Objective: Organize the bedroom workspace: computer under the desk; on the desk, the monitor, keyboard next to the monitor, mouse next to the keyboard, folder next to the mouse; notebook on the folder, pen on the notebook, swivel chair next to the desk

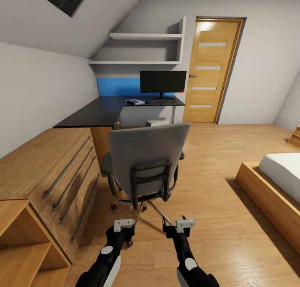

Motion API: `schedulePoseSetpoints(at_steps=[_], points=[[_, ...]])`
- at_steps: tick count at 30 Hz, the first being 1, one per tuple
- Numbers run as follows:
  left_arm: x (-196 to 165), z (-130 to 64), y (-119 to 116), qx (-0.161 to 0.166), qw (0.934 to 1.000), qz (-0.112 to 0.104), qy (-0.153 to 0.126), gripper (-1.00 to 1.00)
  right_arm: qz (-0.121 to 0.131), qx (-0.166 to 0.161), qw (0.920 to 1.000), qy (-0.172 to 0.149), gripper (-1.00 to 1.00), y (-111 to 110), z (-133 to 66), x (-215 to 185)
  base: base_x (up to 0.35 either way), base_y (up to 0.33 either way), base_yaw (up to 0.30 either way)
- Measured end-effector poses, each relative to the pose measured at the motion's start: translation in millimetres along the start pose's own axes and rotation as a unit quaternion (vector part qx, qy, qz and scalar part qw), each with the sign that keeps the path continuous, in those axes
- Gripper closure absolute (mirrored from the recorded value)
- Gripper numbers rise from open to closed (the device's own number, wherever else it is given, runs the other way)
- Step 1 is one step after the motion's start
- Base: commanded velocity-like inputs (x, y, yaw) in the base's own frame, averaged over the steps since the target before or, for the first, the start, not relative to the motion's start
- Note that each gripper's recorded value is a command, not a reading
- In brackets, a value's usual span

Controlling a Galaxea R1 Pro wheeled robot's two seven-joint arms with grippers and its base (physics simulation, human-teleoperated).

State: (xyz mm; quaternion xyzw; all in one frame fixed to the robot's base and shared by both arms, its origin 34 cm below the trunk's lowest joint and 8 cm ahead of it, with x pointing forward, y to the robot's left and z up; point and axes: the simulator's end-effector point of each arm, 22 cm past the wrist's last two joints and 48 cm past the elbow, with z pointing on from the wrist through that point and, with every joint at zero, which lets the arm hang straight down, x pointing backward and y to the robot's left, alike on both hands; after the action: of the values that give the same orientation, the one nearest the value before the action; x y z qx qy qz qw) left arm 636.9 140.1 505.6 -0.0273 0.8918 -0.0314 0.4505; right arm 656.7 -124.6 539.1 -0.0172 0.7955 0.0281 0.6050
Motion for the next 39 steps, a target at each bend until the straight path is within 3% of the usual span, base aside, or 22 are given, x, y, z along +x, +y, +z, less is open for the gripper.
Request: schedulePoseSetpoints(at_steps=[12,28,33,39], points=[[23.0,11.0,2.3,0.0,1.0,0.0,0.0,-1.0,0.0,0.0,1.0,0.0,-1.0,-0.5,2.2,25.3,0.0,0.0,0.0],[21.8,10.7,0.0,0.001,1.0,0.004,-0.001,-1.0,0.004,0.001,0.9998,-0.02,-1.0,-0.3,2.0,16.2,0.0,0.0,0.0],[-4.5,8.7,3.1,-0.009,0.9996,0.001,-0.027,-1.0,0.004,0.001,0.9999,-0.012,-1.0,2.5,2.5,18.9,0.0,0.0,0.0],[-51.7,3.8,20.4,-0.052,0.9959,-0.009,-0.073,-1.0,-0.006,-0.002,0.9997,0.023,-1.0,5.5,11.9,21.8,0.0,0.0,0.0]])
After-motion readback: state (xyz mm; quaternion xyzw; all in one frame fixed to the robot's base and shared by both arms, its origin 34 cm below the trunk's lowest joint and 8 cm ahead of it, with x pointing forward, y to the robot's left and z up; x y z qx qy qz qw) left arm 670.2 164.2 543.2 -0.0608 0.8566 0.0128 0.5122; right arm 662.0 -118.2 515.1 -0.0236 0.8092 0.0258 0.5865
